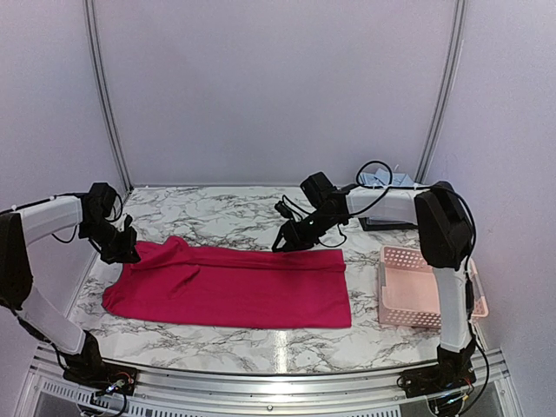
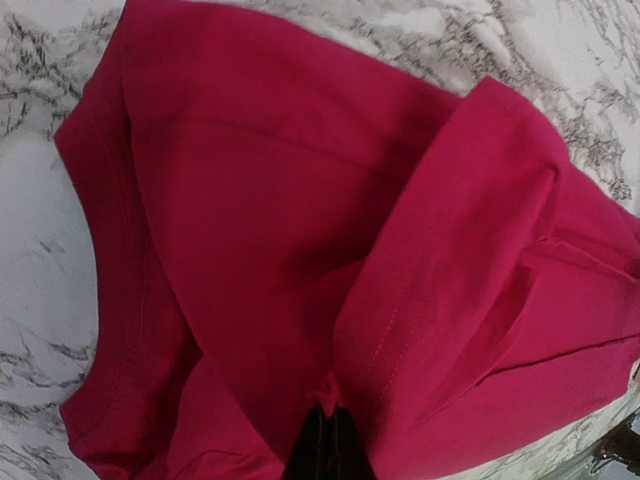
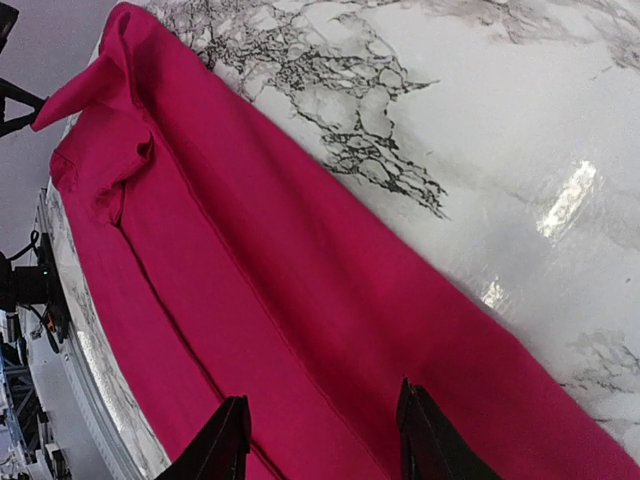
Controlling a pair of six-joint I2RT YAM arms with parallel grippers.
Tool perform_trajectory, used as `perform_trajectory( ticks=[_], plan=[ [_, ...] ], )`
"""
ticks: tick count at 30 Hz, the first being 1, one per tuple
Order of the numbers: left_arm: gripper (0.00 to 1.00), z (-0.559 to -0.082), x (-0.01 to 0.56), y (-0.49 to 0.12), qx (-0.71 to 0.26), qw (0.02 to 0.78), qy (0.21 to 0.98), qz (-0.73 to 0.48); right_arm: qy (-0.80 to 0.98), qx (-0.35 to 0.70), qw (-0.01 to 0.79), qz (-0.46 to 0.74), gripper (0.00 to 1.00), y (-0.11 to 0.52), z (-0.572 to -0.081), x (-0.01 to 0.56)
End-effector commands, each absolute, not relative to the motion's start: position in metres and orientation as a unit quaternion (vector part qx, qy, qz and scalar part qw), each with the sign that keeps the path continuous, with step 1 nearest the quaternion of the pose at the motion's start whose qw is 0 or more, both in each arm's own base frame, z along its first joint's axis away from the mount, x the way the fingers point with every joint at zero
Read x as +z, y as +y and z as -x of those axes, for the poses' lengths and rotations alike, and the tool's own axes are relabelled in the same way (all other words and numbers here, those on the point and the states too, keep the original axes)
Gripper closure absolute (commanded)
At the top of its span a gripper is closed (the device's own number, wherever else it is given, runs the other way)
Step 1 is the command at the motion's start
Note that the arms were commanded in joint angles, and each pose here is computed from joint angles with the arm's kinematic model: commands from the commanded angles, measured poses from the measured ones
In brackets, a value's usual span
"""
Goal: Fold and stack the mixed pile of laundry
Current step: Smooth out the rectangle-folded T-shirt at the center of the board.
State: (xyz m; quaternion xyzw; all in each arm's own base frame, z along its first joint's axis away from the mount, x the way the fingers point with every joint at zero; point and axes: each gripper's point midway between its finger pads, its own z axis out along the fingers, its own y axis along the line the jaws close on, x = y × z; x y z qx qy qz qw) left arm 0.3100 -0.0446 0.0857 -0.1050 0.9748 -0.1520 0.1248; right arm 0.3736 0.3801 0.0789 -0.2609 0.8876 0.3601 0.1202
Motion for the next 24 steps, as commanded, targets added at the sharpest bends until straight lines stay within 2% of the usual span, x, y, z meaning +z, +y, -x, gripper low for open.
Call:
perform_trajectory(
  ticks=[1, 4, 7, 9, 13, 17, 19, 20, 23, 24],
  plan=[
    [0.97, -0.273, 0.071, -0.039, -0.13, 0.067, 0.982, 0.119, 0.876, 0.37, 0.146, 0.272, 0.54, 0.38, -0.374, 0.099],
    [0.94, -0.27, 0.074, -0.052, -0.144, 0.061, 0.984, 0.088, 0.878, 0.365, 0.142, 0.275, 0.54, 0.378, -0.372, 0.097],
    [0.96, -0.262, 0.073, -0.054, -0.141, 0.047, 0.985, 0.082, 0.879, 0.359, 0.142, 0.28, 0.54, 0.375, -0.371, 0.097],
    [1.0, -0.254, 0.074, -0.046, -0.102, 0.034, 0.991, 0.08, 0.881, 0.352, 0.143, 0.282, 0.54, 0.373, -0.371, 0.098],
    [0.99, -0.246, 0.092, -0.023, -0.028, 0.038, 0.994, 0.098, 0.883, 0.347, 0.144, 0.283, 0.54, 0.369, -0.371, 0.101],
    [0.69, -0.247, 0.111, -0.009, 0.021, 0.034, 0.994, 0.099, 0.883, 0.346, 0.141, 0.284, 0.54, 0.366, -0.37, 0.101],
    [0.43, -0.254, 0.12, -0.01, 0.031, 0.044, 0.995, 0.088, 0.883, 0.346, 0.14, 0.285, 0.53, 0.364, -0.37, 0.102],
    [0.36, -0.259, 0.123, -0.01, 0.032, 0.05, 0.995, 0.086, 0.883, 0.345, 0.14, 0.285, 0.53, 0.362, -0.369, 0.102],
    [0.29, -0.284, 0.133, -0.021, -0.001, 0.102, 0.992, 0.069, 0.884, 0.345, 0.144, 0.282, 0.53, 0.356, -0.369, 0.105],
    [0.29, -0.294, 0.135, -0.036, -0.045, 0.116, 0.99, 0.06, 0.884, 0.346, 0.144, 0.281, 0.53, 0.355, -0.369, 0.105]
  ],
)
